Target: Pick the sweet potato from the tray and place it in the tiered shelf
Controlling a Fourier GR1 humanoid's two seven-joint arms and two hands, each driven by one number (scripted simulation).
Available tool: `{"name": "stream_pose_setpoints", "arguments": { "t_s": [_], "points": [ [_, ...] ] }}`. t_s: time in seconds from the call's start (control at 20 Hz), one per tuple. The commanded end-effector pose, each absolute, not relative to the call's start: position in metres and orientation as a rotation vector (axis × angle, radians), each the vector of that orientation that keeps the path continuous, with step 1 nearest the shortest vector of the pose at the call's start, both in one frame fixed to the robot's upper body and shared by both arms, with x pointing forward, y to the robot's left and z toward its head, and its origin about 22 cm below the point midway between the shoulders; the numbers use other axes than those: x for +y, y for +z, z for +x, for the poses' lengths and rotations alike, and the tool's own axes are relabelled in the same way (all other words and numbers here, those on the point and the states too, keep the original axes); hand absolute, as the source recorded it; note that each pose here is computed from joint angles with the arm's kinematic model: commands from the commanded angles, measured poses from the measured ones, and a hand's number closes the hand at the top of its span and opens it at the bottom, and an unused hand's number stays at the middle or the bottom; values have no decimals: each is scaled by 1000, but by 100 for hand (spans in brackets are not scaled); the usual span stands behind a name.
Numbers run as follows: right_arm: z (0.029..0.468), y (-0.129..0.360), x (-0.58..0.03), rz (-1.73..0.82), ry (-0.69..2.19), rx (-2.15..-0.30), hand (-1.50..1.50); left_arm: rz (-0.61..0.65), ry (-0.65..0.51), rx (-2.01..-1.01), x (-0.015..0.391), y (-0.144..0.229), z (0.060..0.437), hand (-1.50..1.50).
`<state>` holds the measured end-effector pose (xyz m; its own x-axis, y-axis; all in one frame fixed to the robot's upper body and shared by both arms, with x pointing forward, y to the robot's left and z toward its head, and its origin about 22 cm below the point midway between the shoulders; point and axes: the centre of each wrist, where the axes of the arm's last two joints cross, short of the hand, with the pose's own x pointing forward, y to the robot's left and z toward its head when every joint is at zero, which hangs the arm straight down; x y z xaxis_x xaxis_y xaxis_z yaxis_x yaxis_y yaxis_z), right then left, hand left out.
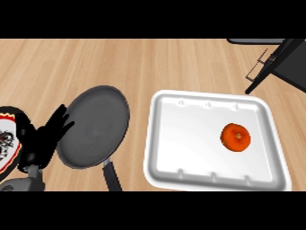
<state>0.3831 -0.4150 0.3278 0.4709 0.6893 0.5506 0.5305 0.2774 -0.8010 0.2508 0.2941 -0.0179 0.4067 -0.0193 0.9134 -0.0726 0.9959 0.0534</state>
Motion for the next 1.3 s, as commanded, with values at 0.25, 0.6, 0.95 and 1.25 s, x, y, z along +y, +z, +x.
{"name": "stream_pose_setpoints", "arguments": {
  "t_s": [0.25, 0.6, 0.95, 1.25],
  "points": [
    [378, 336, -435, -1386, 216, -1123, 150, 85, 43, -1098, 292, -31, 253, 0],
    [384, 328, -426, -1277, -197, -1299, -150, 104, 35, -1118, 303, -43, 235, 0],
    [366, 345, -443, -1106, -446, -1466, -150, 90, 34, -1116, 292, -31, 236, 0],
    [350, 354, -453, -1150, -662, -1513, -150, 92, 43, -1109, 284, -25, 259, 0]
  ]
}}
